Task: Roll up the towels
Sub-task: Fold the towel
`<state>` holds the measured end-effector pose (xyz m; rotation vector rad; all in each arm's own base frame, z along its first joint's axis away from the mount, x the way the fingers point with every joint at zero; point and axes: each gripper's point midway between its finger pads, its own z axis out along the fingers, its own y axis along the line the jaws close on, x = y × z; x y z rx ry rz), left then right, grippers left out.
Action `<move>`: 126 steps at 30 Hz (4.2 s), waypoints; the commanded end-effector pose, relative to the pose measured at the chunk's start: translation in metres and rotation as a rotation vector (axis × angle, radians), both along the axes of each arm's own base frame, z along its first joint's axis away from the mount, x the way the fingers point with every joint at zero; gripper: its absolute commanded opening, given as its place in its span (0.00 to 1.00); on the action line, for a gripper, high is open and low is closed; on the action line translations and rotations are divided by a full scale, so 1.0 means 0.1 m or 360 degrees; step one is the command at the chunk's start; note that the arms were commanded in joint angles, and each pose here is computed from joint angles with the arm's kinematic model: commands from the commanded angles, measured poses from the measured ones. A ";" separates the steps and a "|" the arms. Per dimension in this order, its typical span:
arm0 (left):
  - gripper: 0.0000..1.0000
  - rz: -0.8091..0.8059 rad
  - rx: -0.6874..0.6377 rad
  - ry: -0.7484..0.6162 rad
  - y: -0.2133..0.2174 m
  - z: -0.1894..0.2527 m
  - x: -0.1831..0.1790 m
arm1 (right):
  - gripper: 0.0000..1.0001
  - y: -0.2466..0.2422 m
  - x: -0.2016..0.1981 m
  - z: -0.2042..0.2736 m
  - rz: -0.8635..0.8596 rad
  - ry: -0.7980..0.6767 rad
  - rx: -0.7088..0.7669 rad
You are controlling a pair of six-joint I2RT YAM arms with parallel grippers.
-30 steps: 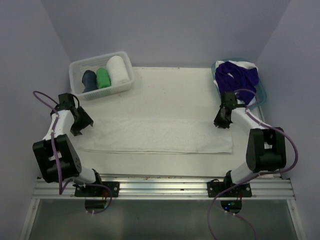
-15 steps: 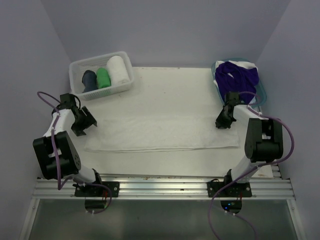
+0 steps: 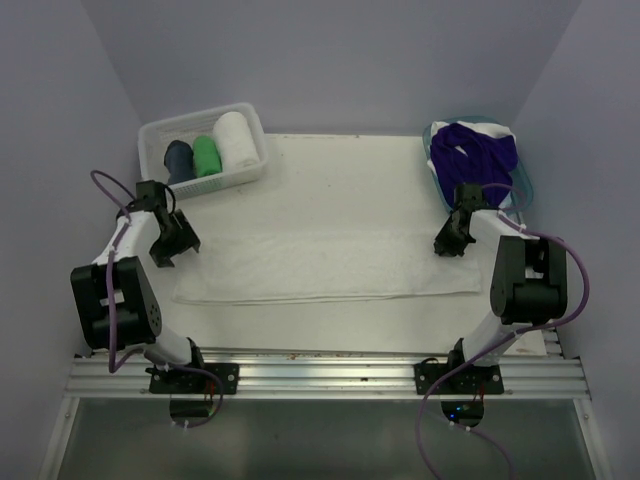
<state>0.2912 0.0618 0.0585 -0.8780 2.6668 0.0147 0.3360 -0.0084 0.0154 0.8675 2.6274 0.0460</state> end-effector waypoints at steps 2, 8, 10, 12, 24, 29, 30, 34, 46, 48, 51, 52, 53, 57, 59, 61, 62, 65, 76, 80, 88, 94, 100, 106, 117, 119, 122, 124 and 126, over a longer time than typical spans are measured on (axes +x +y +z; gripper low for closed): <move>0.68 0.0026 0.0170 0.0069 0.16 -0.01 0.01 | 0.20 -0.04 -0.04 -0.06 0.0003 0.0012 -0.0021; 0.63 0.0053 0.0141 0.0211 0.13 -0.36 -0.12 | 0.20 -0.04 -0.06 -0.06 0.0012 0.0015 -0.0025; 0.62 0.0059 0.0133 0.0241 0.12 -0.45 -0.16 | 0.20 -0.04 -0.06 -0.06 0.0012 0.0013 -0.0024; 0.58 0.0050 0.0099 0.0254 0.08 -0.53 -0.16 | 0.20 -0.05 -0.07 -0.06 0.0011 0.0015 -0.0028; 0.01 -0.0022 -0.0108 0.0211 -0.18 -0.68 -0.11 | 0.20 -0.05 -0.06 0.04 0.0004 -0.0009 -0.0033; 0.00 0.0051 -0.0011 0.0102 -0.07 -0.43 -0.01 | 0.20 -0.06 -0.08 0.10 0.0011 -0.0018 -0.0043; 0.00 0.0074 0.0025 0.0032 -0.03 -0.28 0.03 | 0.20 -0.06 -0.09 0.12 0.0010 -0.0022 -0.0044; 0.00 0.0119 0.0130 -0.0101 0.10 0.05 0.16 | 0.20 -0.06 -0.09 0.17 0.0020 -0.0043 -0.0047; 0.87 0.0169 0.0166 0.0125 0.17 -0.16 -0.05 | 0.21 -0.04 -0.09 0.18 0.0032 -0.0054 -0.0030; 0.85 0.0220 0.0184 0.0110 0.24 -0.11 -0.07 | 0.21 -0.02 -0.08 0.19 0.0036 -0.0060 -0.0022; 0.79 0.0260 0.0218 0.0108 0.33 -0.07 -0.11 | 0.21 -0.02 -0.07 0.20 0.0037 -0.0068 -0.0018; 0.76 0.0262 0.0216 0.0114 0.34 -0.08 -0.11 | 0.21 -0.02 -0.07 0.20 0.0040 -0.0072 -0.0019; 0.72 0.0259 0.0214 0.0121 0.36 -0.09 -0.11 | 0.21 -0.02 -0.07 0.20 0.0040 -0.0070 -0.0018; 0.68 0.0192 0.0166 0.0092 0.36 -0.18 0.02 | 0.21 -0.01 -0.06 0.18 0.0047 -0.0068 -0.0010; 0.68 0.0138 0.0081 0.0133 0.27 -0.30 0.04 | 0.21 -0.01 -0.05 0.19 0.0048 -0.0071 -0.0005; 0.72 0.0125 0.0045 0.0125 0.24 -0.37 0.07 | 0.21 0.00 -0.05 0.18 0.0051 -0.0069 0.0002; 0.73 0.0123 0.0039 0.0141 0.23 -0.42 0.06 | 0.21 0.01 -0.05 0.19 0.0055 -0.0071 0.0004; 0.70 0.0129 0.0031 0.0207 0.22 -0.58 -0.02 | 0.21 0.01 -0.05 0.20 0.0058 -0.0074 0.0005; 0.04 0.0162 0.0023 0.0274 0.24 -0.72 -0.08 | 0.21 0.00 -0.05 0.20 0.0054 -0.0071 0.0002; 0.00 0.0216 0.0070 0.0162 0.30 -0.46 0.02 | 0.21 -0.01 -0.07 0.21 0.0054 -0.0068 -0.0005; 0.00 0.0433 0.0301 -0.0236 0.63 0.68 0.23 | 0.21 -0.04 -0.18 0.30 0.0066 -0.0067 -0.0051; 0.00 0.0486 0.0349 -0.0468 0.78 1.31 0.35 | 0.24 0.08 -0.30 0.36 0.0206 -0.0068 -0.0018; 0.00 0.0409 0.0348 -0.0706 0.77 2.01 0.55 | 0.29 0.70 -0.30 0.33 0.0604 -0.0093 0.0094; 0.00 0.0249 0.0292 -0.0776 0.52 2.27 0.64 | 0.39 1.16 -0.23 0.35 0.0776 -0.0172 0.0246; 0.00 -0.0229 -0.0133 -0.0786 -1.29 1.98 0.85 | 0.41 1.42 -0.24 0.12 0.0860 -0.0101 0.0458; 0.00 -0.0312 -0.0182 -0.0754 -1.63 1.86 0.83 | 0.41 1.38 -0.24 0.10 0.0826 -0.0093 0.0434; 0.00 -0.0399 -0.0248 -0.0711 -2.07 1.71 0.80 | 0.41 1.37 -0.22 0.11 0.0809 -0.0094 0.0417; 0.00 -0.0444 -0.0277 -0.0672 -2.31 1.60 0.81 | 0.41 1.36 -0.23 0.11 0.0807 -0.0079 0.0411; 0.00 -0.0552 -0.0309 -0.0644 -2.63 1.55 0.74 | 0.41 1.35 -0.23 0.11 0.0799 -0.0072 0.0406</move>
